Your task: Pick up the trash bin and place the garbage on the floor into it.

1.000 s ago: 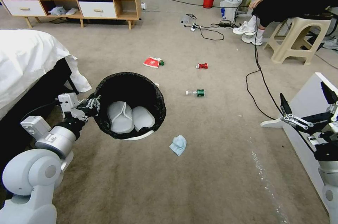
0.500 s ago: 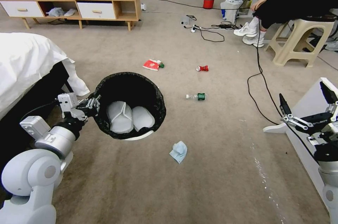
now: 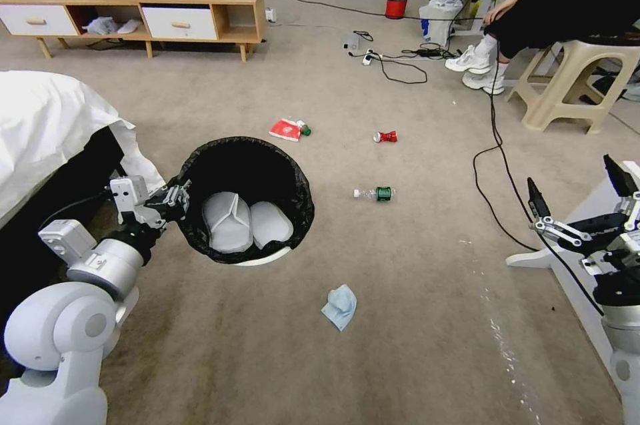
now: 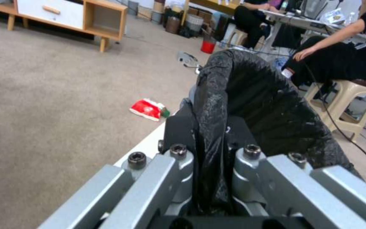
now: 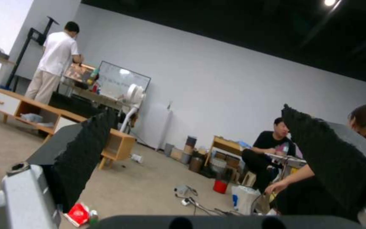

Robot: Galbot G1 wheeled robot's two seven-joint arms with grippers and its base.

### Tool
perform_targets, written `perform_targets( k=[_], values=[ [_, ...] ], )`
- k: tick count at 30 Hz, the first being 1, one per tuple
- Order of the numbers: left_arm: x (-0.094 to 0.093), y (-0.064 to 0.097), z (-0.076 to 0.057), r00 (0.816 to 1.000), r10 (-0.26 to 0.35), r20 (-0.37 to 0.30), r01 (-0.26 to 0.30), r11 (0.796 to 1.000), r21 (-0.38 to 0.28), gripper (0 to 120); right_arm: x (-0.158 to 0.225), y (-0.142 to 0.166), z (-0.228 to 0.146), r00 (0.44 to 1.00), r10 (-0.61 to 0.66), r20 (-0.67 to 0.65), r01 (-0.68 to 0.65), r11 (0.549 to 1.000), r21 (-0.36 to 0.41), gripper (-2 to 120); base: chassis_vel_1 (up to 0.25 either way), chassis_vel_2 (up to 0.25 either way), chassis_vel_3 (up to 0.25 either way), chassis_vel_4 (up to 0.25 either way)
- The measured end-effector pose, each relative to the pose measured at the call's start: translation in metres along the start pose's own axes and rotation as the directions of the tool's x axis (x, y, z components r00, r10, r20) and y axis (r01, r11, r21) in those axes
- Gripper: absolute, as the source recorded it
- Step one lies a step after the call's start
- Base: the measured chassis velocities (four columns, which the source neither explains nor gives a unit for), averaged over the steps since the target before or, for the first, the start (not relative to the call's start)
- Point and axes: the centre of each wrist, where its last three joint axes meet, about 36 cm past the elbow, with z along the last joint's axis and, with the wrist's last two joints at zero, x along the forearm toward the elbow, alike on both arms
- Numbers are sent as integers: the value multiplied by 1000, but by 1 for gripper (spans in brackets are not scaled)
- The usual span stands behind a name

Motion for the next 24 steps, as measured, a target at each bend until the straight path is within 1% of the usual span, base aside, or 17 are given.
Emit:
perform_targets(
  k=[14,24],
  values=[
    [-1,0,1,1000,-3,-1,3,1000,3,6,1,0,1,1000,-7,-2,7,1000,-3,100,-94,92,84,-84],
    [-1,0,2,1000,-2,-2,2,1000,4,6,1,0,0,1000,-9,1,9,1000,0,100,-110,100,96,-105]
  ],
)
